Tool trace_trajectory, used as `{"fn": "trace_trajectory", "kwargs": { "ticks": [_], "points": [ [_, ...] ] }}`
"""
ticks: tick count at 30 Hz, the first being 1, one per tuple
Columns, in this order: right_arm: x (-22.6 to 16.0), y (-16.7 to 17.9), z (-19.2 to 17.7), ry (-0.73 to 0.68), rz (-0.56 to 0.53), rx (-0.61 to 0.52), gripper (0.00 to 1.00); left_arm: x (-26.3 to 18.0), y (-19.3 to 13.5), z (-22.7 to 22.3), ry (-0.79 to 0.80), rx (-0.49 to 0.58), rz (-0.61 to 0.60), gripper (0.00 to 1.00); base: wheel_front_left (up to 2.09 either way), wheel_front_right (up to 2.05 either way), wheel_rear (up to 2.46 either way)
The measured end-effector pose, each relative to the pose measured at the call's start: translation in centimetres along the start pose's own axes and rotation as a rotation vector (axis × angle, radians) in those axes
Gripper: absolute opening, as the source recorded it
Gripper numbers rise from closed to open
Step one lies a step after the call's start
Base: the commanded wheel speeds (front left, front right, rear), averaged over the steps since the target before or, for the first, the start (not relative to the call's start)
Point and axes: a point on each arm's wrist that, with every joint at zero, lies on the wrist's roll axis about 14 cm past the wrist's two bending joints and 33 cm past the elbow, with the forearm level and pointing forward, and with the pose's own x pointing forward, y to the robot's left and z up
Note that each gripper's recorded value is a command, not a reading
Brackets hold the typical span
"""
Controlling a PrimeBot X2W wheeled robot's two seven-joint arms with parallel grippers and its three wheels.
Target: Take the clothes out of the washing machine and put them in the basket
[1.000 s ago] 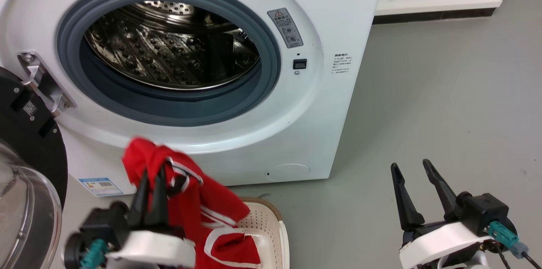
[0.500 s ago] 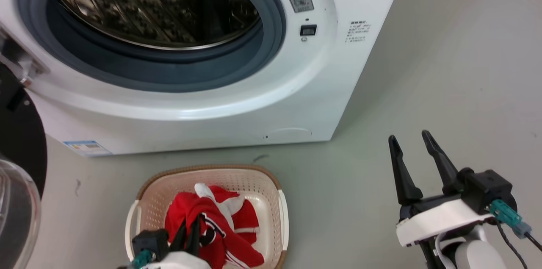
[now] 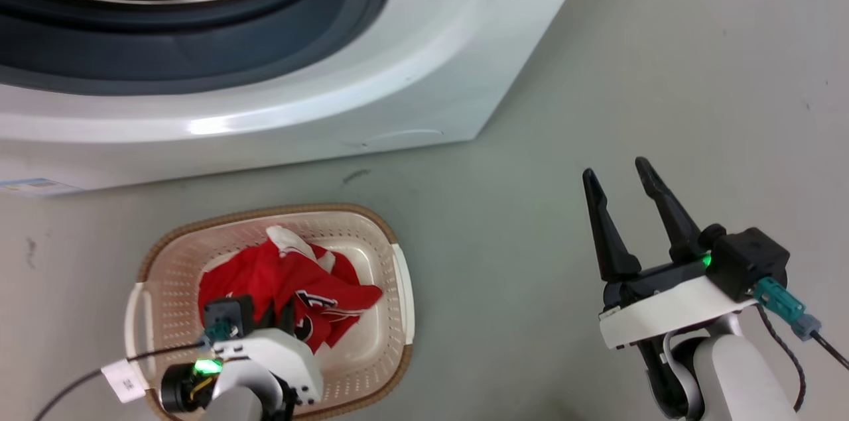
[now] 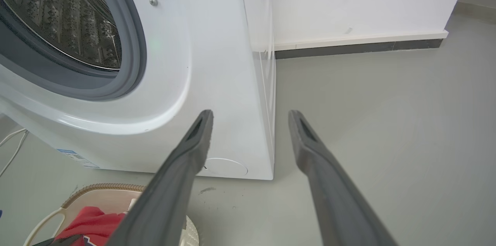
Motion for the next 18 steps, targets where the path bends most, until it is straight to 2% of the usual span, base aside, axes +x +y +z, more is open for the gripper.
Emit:
{"fn": "trace_trajectory", "kwargs": {
  "ticks": [9,18],
  "points": [
    [1.2,-1.6,-2.9,0.064,-0.034,-0.005,1.00,4.1,1.3,-4.3,0.172,0.012,0.037,0.00,0.00,0.00,0.00],
    [1.4,-2.8,-5.0,0.112,-0.063,-0.011,1.00,5.4,2.9,-7.3,0.277,0.002,0.080,0.00,0.00,0.00,0.00]
  ]
}}
